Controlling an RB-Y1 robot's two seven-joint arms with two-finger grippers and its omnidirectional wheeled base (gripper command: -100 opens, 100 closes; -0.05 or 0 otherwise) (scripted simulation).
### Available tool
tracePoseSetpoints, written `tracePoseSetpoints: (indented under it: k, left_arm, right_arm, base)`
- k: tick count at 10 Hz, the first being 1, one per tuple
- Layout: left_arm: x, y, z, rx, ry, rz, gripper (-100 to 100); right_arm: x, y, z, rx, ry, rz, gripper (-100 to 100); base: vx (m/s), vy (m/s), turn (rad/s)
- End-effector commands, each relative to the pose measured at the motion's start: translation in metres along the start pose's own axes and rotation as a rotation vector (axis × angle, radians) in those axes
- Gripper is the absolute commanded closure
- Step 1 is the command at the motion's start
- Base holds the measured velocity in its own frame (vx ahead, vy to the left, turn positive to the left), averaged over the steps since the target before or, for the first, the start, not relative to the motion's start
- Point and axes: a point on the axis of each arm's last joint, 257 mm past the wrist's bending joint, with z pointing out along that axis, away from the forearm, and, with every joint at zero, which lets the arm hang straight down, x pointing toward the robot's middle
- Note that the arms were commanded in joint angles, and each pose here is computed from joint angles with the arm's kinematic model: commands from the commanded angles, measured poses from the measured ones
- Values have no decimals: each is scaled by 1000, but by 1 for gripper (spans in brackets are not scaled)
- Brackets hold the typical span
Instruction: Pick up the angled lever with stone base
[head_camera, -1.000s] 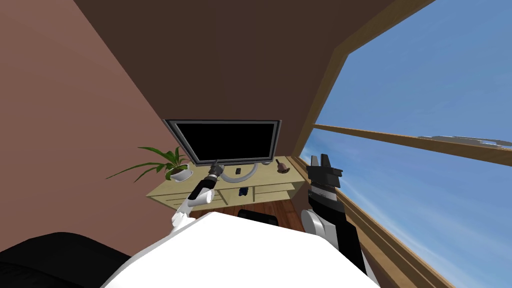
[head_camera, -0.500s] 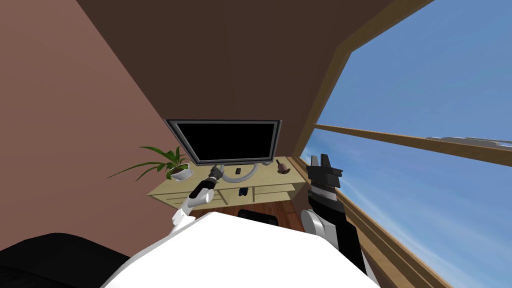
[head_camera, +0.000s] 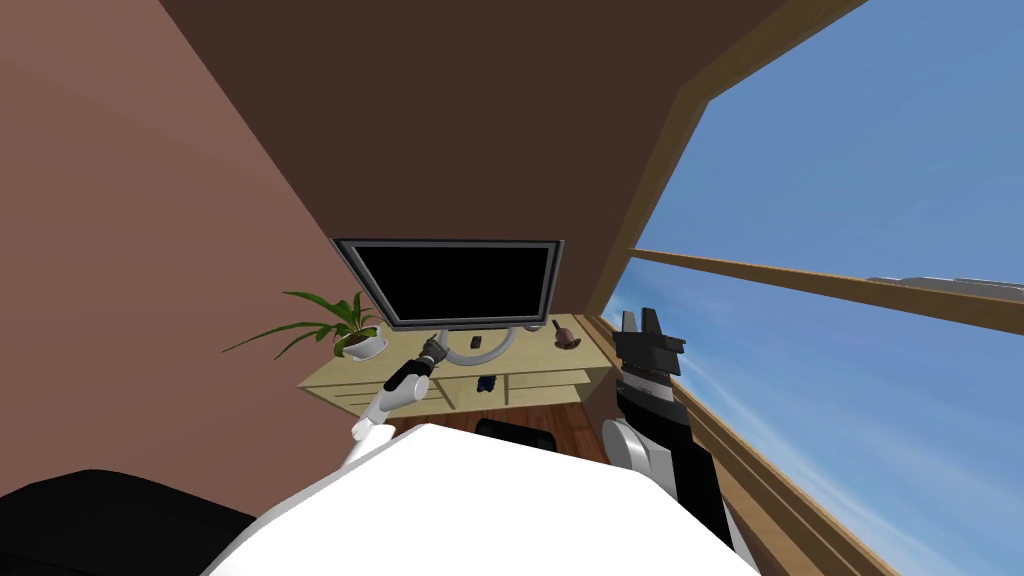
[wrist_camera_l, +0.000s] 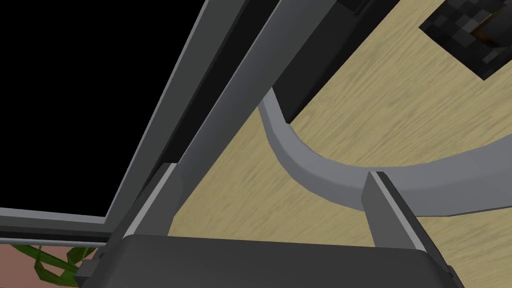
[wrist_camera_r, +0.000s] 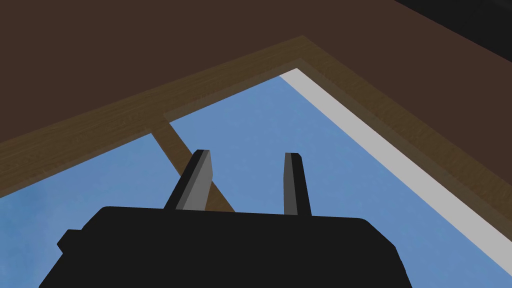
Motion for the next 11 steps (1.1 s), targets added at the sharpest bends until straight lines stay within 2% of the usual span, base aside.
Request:
tracePoseSetpoints:
  k: [1,3,4,7,8,11]
  left_arm:
    - [-3,8,3,-30,-15,-21,-100]
    - [-14,30,13,-107,-52,-87,-100]
    - [-16,34,13,-120,-59,-88,-100]
    - [-20,61,27,-227,-99,-166,-100]
    - [-23,66,26,-239,-108,-167,-100]
    - [-21,88,37,-336,-142,-216,-100]
  right_arm:
    - [0,0,0,0,0,0,0]
    - [0,0,0,0,0,0,0]
    - [0,0,0,0,0,0,0]
    - [0,0,0,0,0,0,0]
    - [0,0,0,0,0,0,0]
    - [0,0,0,0,0,0,0]
  base:
    - [14,-28,21]
    - [18,-34,42]
    - [17,-35,18]
    - [26,-42,47]
    - [25,-37,17]
    - [23,-43,37]
